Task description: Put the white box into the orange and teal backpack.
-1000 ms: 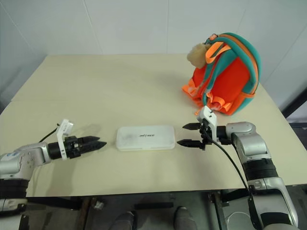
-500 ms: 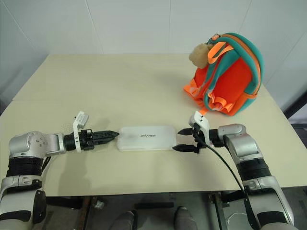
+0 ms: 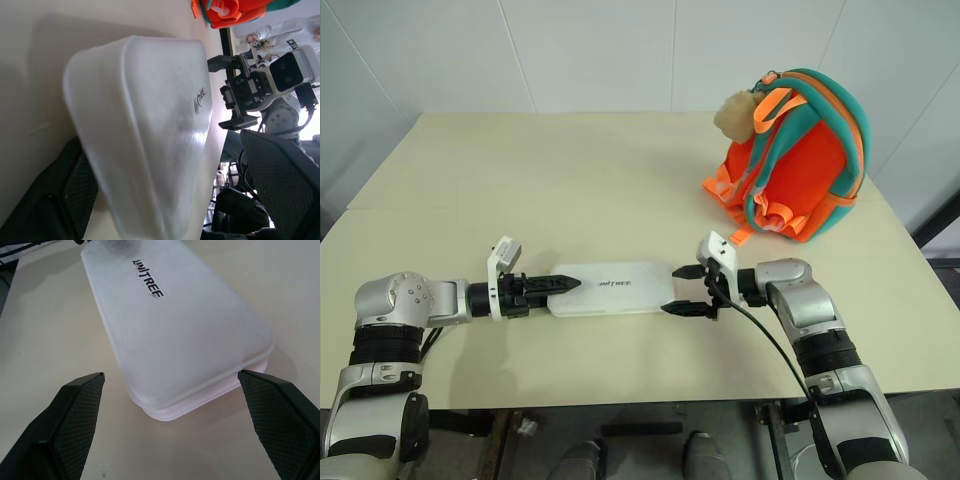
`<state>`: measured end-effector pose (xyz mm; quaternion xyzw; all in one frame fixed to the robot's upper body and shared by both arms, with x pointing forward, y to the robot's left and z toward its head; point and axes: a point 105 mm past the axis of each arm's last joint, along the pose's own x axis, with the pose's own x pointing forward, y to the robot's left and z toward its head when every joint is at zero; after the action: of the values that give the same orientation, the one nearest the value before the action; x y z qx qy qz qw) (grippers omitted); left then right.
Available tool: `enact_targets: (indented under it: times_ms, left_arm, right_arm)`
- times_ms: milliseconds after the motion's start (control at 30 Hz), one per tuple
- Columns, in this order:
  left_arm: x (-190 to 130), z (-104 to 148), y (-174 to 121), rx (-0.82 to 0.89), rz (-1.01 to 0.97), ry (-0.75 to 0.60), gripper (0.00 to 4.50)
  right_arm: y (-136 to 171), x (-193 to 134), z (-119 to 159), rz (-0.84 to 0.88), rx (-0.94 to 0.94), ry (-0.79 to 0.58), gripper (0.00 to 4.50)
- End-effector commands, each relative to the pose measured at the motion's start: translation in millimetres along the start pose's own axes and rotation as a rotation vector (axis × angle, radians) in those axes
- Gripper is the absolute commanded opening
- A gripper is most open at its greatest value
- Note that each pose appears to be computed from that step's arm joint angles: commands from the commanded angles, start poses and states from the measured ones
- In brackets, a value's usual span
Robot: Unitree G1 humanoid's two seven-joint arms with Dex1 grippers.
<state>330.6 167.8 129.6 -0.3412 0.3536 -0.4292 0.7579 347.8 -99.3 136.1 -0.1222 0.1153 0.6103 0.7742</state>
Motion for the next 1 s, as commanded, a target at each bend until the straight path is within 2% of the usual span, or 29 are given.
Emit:
enact_targets:
  times_ms: [33, 167, 333, 433, 633, 733, 800, 1000]
  left_arm:
    - [8, -11, 8, -0.080, -0.004, 0.034, 4.49]
    - [10, -13, 6, -0.088, -0.022, 0.052, 4.49]
    - [10, -14, 1, -0.104, -0.059, 0.054, 4.49]
    - [9, -13, -1, -0.095, -0.079, 0.043, 3.86]
    - [16, -24, -3, -0.078, -0.119, 0.047, 1.92]
    - [18, -27, -4, -0.073, -0.123, 0.049, 1.25]
    - [18, -25, -4, -0.050, -0.112, 0.029, 1.24]
    - [0, 1, -4, 0.055, -0.071, -0.122, 1.24]
  right_arm:
    - [-1, 1, 13, 0.011, -0.053, -0.028, 4.50]
    - [-2, 2, 13, 0.008, -0.058, -0.036, 4.50]
    - [-4, -8, 1, -0.031, -0.073, 0.001, 4.50]
    - [-5, -14, -2, -0.053, -0.073, 0.002, 4.50]
    - [0, -24, -3, -0.102, -0.066, -0.027, 4.50]
    - [3, -28, -1, -0.119, -0.071, -0.034, 4.50]
    - [1, -35, 2, -0.154, -0.080, -0.045, 4.50]
    - [-48, -98, 34, -0.509, -0.075, -0.127, 4.50]
